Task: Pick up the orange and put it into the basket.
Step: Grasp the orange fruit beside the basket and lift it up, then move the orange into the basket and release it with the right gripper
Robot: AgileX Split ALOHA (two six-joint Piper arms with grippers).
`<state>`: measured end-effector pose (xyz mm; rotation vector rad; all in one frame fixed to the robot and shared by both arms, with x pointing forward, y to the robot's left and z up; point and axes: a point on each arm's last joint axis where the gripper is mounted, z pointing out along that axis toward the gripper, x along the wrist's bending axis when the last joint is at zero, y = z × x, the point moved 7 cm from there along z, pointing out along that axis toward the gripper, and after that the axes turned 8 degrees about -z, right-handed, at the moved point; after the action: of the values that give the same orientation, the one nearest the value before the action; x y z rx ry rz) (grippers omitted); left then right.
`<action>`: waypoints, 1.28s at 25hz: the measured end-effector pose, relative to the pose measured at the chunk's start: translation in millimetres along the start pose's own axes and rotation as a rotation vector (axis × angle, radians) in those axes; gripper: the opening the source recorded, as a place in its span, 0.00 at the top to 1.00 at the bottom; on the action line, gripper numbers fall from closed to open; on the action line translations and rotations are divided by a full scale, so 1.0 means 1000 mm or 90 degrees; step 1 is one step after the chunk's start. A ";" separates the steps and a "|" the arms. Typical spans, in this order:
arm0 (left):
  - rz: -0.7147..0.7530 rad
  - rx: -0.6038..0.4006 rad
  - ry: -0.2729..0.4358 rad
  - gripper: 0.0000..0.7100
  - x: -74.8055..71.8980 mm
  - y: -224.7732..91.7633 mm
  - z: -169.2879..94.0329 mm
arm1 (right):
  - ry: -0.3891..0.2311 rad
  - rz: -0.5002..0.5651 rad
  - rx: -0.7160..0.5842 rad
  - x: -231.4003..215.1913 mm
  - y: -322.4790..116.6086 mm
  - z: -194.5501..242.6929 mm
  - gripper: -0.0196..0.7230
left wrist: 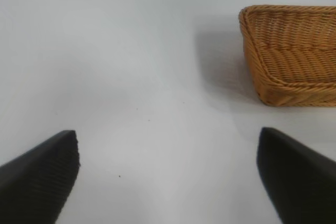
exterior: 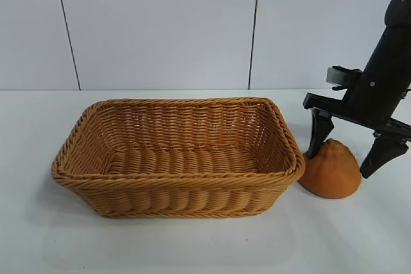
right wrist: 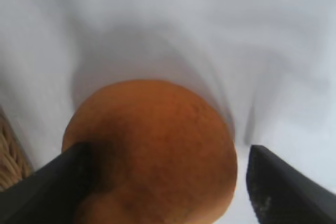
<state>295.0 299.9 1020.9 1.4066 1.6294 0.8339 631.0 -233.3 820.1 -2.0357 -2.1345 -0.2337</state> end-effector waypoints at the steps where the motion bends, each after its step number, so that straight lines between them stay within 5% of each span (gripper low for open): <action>1: 0.000 0.000 0.000 0.08 0.000 0.000 0.000 | 0.000 0.000 0.000 0.000 0.000 0.000 0.49; 7: 0.000 0.000 0.000 0.08 0.000 0.000 0.000 | 0.003 -0.004 -0.008 0.003 0.001 -0.008 0.95; 22: 0.000 0.000 0.000 0.08 0.000 0.000 0.000 | 0.007 -0.072 -0.207 0.037 0.007 -0.142 0.97; 32: 0.000 0.000 0.000 0.08 0.000 0.000 0.000 | 0.047 -0.163 -0.222 0.111 -0.003 -0.138 0.97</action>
<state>295.0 299.9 1020.9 1.4066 1.6294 0.8339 626.3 -158.5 980.6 -1.8704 -2.4441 -0.7537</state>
